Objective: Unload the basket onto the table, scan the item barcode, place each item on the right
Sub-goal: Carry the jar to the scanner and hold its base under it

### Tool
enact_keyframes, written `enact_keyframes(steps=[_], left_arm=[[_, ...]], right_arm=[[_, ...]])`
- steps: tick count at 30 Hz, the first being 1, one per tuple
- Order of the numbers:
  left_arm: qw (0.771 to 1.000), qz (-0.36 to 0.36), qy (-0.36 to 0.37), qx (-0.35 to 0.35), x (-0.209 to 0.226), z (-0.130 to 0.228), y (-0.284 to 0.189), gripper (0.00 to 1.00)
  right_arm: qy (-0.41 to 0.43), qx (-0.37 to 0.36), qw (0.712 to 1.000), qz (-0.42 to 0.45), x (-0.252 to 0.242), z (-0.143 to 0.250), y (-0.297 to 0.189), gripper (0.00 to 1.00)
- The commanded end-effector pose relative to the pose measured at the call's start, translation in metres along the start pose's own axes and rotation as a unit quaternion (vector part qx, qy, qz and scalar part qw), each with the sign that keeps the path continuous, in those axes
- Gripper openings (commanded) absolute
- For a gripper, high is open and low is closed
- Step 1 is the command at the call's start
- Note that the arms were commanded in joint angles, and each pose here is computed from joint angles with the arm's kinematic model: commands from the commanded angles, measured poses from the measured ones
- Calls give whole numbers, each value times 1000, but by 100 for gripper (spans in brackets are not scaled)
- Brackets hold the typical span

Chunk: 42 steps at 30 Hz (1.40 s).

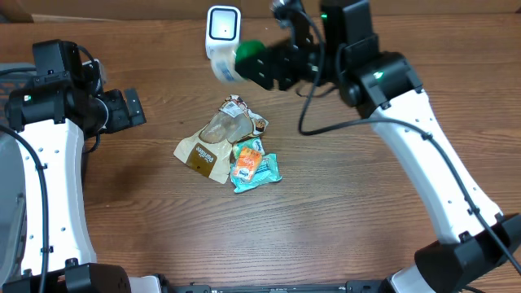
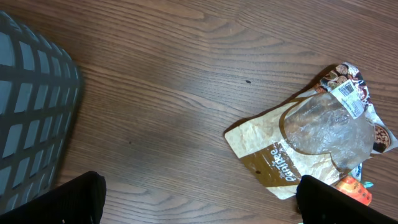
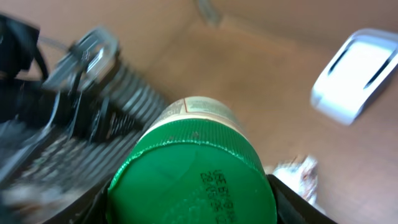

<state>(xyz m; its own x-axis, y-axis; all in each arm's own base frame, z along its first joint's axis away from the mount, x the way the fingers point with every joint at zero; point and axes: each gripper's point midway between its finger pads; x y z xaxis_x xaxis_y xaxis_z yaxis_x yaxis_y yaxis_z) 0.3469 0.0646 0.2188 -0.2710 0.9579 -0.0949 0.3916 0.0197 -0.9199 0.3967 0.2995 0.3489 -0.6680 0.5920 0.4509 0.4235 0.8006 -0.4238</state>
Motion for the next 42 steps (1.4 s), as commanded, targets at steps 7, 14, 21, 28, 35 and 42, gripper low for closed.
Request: enact_keyframes(steps=[7,14,21,28,35,42], left_arm=[[1000,5,9,-5,-4,-1,-3,100],[1000,5,9,-5,-4,-1,-3,100],[1000,5,9,-5,-4,-1,-3,100],[1000,5,9,-5,-4,-1,-3,100],[1000,5,9,-5,-4,-1,-3,100],[1000,5,9,-5,-4,-1,-3,100]], right_arm=[[-179,-113,917,339,-85,-59,27,33],[-301,-137,864,378,-124,-70,83,29],[-447,-138,796,383,-142,-64,132,34],[-522,-121,752,384,-168,-42,166,35],[-560,-98,740,359,-196,-18,187,35],[-584,-108,728,342,-209,-10,195,33]])
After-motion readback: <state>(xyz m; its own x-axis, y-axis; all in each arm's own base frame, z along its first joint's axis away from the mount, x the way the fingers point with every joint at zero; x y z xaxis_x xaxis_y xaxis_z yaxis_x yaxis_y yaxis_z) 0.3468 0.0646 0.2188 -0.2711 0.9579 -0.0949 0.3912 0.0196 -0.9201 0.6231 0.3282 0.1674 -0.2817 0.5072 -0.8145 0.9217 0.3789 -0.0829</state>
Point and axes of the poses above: each gripper's point midway between its finger pads, its own y axis out along the fingers, its own x axis along the line the jaws close on, z = x × y, and after that the axes turned 2 degrees about y, right-handed
